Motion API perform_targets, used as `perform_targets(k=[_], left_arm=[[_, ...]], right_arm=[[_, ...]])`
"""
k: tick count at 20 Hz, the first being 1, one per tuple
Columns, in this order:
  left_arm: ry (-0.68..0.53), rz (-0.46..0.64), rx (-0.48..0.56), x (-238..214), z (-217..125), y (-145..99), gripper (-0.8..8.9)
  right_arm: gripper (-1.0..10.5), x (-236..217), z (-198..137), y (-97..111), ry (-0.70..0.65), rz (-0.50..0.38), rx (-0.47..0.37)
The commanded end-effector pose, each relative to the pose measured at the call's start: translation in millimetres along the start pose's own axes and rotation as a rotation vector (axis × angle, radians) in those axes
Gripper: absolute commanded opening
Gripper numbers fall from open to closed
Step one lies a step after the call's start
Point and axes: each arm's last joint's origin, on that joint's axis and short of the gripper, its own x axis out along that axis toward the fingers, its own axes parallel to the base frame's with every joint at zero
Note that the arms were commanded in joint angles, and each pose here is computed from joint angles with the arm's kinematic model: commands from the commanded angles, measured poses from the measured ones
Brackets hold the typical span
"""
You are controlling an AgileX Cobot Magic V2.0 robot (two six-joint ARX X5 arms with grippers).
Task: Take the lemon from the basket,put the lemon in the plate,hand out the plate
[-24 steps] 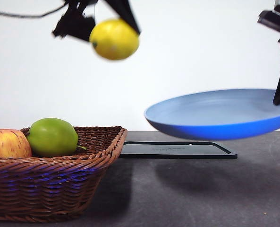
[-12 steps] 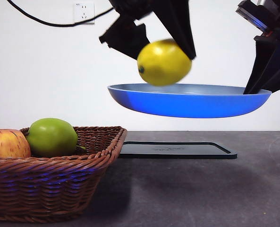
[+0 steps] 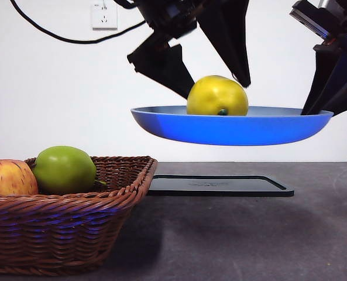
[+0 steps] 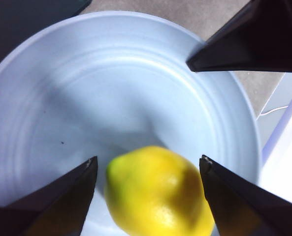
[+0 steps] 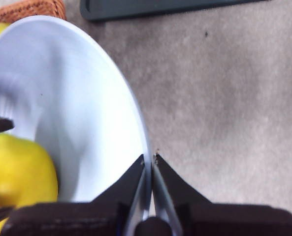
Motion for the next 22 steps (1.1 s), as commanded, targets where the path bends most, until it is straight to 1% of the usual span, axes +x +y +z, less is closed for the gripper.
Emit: perform_targets(k=[1, 4, 6, 9, 12, 17, 20, 22], left_arm=[[-0.093, -0.02, 0.032, -30.9, 7.8, -9.2, 3.62], [-0.161, -0.03, 0.045, -73.0, 7.7, -15.8, 3.62], [-0.195, -0.034, 0.051, -100.9, 3.4, -19.5, 3.62], [-0.244, -0.041, 0.055, -133.3, -7.4, -23.2, 3.61], [-0.265, -0.046, 0.051, -156.6, -19.5, -25.1, 3.61], [-0.264, -0.048, 0.033, -169.9, -28.9, -26.1, 3.61], [-0.252, -0.046, 0.031, -168.6, -29.4, -25.8, 3.61], [-0.254, -0.043, 0.03, -168.7, -29.1, -25.8, 3.61]], right_arm=[[0.0, 2.3, 9.1, -1.9, -0.04, 0.013, 0.027], [0.0, 10.1, 23.0, -11.4, -0.03, -0.015, 0.065], [0.0, 17.1, 38.2, -17.6, -0.022, -0.032, 0.079], [0.0, 25.5, 70.7, -22.6, -0.029, -0.049, 0.09], [0.0, 32.1, 109.9, -26.6, -0.054, -0.059, 0.1], [0.0, 54.6, 162.8, -35.7, -0.081, -0.069, 0.109], [0.0, 77.4, 183.8, -44.7, -0.07, -0.075, 0.118], [0.0, 92.2, 190.6, -51.5, -0.054, -0.079, 0.126]])
